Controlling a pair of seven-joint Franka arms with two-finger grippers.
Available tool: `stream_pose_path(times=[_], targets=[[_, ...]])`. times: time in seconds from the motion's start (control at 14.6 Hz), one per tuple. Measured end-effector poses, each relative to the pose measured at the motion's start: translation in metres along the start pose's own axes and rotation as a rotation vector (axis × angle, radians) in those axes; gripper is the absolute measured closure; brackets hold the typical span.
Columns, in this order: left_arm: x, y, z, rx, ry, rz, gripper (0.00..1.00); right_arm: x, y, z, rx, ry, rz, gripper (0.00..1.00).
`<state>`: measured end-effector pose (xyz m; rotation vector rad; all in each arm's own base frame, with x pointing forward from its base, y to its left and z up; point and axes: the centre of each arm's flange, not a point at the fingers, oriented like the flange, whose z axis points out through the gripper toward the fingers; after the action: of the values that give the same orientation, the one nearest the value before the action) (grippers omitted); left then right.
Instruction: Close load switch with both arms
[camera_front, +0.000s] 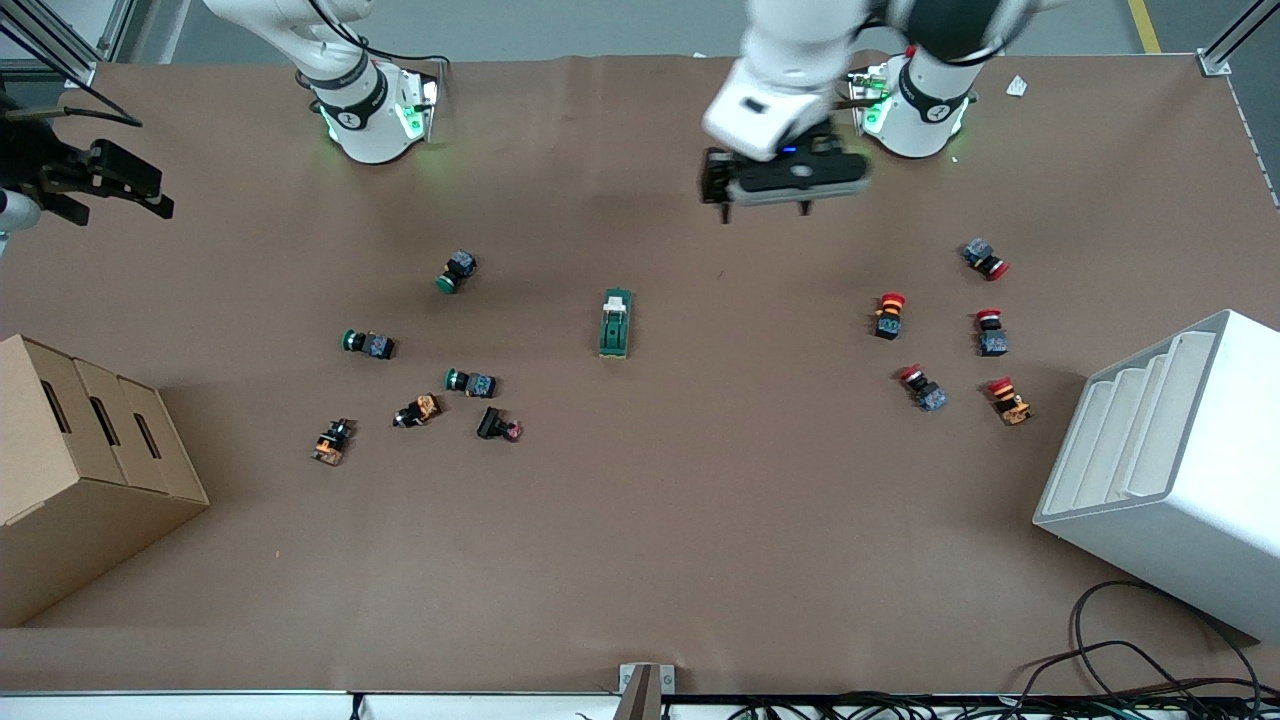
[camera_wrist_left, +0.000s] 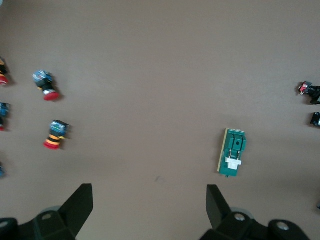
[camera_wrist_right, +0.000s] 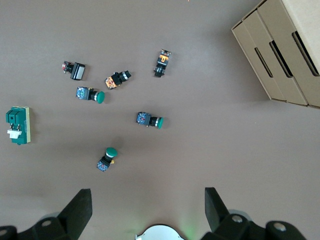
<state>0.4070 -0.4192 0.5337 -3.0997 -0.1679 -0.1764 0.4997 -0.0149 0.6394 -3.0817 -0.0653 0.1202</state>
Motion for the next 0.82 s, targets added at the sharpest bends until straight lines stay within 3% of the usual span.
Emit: stream_pose_path(times=[0.41,0.82], targets=[[-0.121,0.103,0.093,0.093,0.139,-0.043,0.00,0.002,0.000,-0.003,0.000,0.007,-0.001,0.00],[-0.202,0.150,0.181,0.090,0.290,-0.112,0.00,0.016,-0.004,0.011,-0.003,-0.005,-0.010,0.00]])
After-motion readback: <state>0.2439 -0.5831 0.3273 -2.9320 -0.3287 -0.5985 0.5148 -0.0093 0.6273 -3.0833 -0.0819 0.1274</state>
